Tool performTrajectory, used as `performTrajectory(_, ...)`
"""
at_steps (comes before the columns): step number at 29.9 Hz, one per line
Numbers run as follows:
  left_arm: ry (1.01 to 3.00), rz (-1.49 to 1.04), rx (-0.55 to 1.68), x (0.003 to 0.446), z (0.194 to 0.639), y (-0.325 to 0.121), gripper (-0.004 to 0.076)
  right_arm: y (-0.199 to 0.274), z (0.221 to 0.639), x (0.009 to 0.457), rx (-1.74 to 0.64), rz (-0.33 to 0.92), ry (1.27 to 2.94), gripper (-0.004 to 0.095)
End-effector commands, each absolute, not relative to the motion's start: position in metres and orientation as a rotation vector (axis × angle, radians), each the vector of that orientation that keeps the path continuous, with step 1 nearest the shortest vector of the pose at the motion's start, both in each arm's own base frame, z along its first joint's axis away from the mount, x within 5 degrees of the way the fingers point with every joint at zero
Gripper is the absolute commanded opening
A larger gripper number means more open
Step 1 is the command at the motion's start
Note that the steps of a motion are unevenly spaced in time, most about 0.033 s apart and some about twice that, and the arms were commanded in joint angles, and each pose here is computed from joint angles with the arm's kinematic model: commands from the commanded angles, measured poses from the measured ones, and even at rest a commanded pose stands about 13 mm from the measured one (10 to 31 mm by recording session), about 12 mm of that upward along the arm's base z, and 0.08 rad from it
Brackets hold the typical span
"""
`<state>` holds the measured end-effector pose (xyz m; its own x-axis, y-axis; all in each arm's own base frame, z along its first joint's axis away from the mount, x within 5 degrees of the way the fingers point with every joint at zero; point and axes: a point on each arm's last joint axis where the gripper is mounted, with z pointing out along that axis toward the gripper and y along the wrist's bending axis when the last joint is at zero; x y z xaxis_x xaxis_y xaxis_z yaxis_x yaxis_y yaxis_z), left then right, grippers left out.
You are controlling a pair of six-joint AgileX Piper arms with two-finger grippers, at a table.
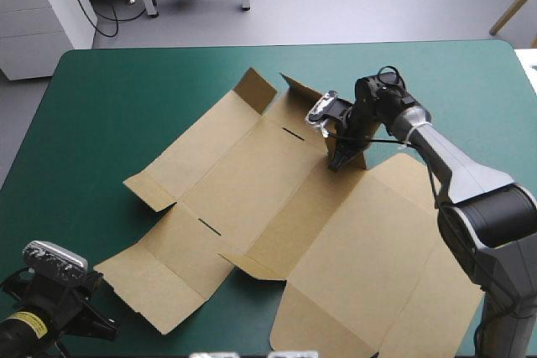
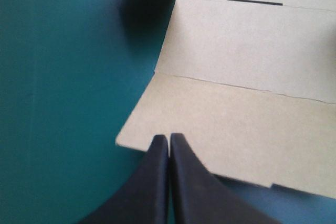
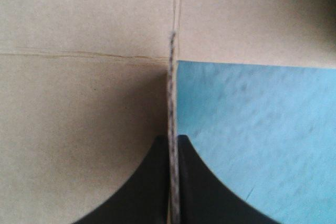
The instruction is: Fold the box
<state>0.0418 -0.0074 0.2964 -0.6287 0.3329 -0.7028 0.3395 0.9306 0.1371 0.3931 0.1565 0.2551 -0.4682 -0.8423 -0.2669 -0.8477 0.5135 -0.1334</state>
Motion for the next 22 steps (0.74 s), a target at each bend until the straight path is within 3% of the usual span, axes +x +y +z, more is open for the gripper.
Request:
performTrajectory(1, 2.236, -0.026, 0.454, 0.046, 0.308, -0.009, -0.001, 0.18, 0.29, 0.402, -1.527, -0.02, 2.189, -0.0014)
performTrajectory(8, 2.238, -0.028, 0.454, 0.046, 0.308, -0.009, -0.001, 0.251, 0.296, 0.408, -1.77, 0.108, 1.805, -0.0019)
performTrajectory(15, 2.238, -0.028, 0.454, 0.046, 0.308, -0.009, -0.001, 0.307, 0.298, 0.402, -1.866, 0.089, 1.483, -0.002)
performTrajectory(22, 2.238, -0.028, 0.454, 0.046, 0.308, -0.009, -0.001, 0.322, 0.294, 0.392, -1.908, 0.135, 1.418, -0.002)
